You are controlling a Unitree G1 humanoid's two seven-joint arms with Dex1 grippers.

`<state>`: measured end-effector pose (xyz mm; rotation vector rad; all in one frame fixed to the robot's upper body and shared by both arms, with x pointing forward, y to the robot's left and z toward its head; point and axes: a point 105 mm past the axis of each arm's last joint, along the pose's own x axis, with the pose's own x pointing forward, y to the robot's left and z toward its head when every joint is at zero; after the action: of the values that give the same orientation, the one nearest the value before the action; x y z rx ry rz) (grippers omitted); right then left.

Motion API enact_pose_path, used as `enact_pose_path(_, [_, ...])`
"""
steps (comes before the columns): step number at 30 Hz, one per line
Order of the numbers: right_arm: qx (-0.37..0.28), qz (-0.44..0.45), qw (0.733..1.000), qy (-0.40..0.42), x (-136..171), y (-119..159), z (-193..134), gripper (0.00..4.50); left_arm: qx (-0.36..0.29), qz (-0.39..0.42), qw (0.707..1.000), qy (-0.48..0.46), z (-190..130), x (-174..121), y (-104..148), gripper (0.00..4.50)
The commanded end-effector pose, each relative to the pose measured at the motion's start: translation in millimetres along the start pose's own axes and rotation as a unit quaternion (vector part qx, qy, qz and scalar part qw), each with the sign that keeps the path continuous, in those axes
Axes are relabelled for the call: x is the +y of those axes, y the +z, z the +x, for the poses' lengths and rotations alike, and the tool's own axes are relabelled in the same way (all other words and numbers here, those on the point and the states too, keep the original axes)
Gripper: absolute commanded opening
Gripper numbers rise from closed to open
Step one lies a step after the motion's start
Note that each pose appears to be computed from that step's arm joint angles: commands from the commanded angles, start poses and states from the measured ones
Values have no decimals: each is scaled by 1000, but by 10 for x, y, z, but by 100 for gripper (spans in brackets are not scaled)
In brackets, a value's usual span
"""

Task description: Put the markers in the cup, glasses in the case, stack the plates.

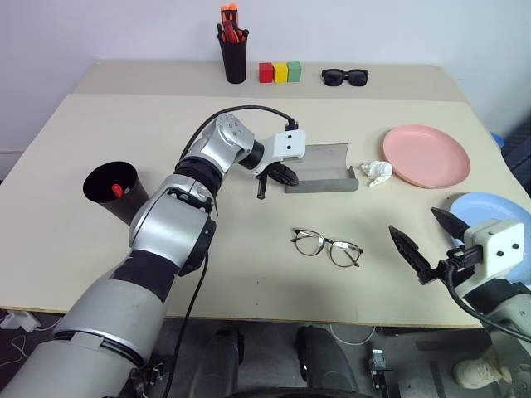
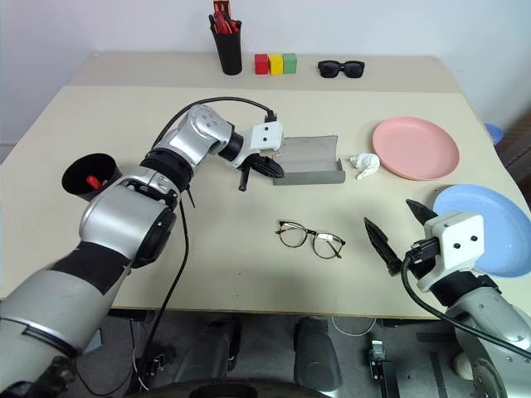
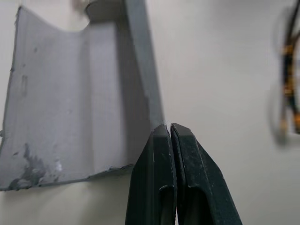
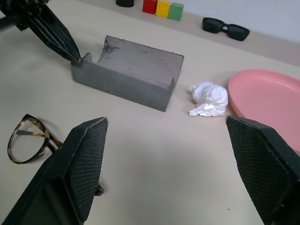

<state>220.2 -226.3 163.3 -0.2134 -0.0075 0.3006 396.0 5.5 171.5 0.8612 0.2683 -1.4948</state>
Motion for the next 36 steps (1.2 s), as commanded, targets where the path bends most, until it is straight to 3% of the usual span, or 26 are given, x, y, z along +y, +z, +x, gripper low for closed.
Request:
enact_pose_path(1, [-16,-5,1000,5,31,44,1,413,-33,-1,999,-20,-60,-52,32,4])
enact_pose_path(9, [-8,-2,1000,26,75,-18,-23,413,-33,-15,999,-13,-138,-96,-143,4])
enact_pose_path(14, [-14,-10,999,28,69,17,40,413,-59,12,998,35,-146,49,55,4])
enact_pose_path(17, [-16,-14,999,25,57,27,33,413,-61,26,997,34,-164,60,107,83])
enact_pose_path(24, [-16,-11,1000,18,81,14,8,413,-33,27,998,39,-35,88,139,427])
enact_pose_path(30, [-12,-8,1000,6,90,-18,-63,413,23,31,998,42,197,74,114,427])
enact_pose_path(33, [-12,-8,1000,1,93,-27,-88,413,36,15,998,52,283,75,88,348])
enact_pose_path(36, [-11,-9,1000,-6,85,-30,-120,413,45,7,997,55,325,68,70,194])
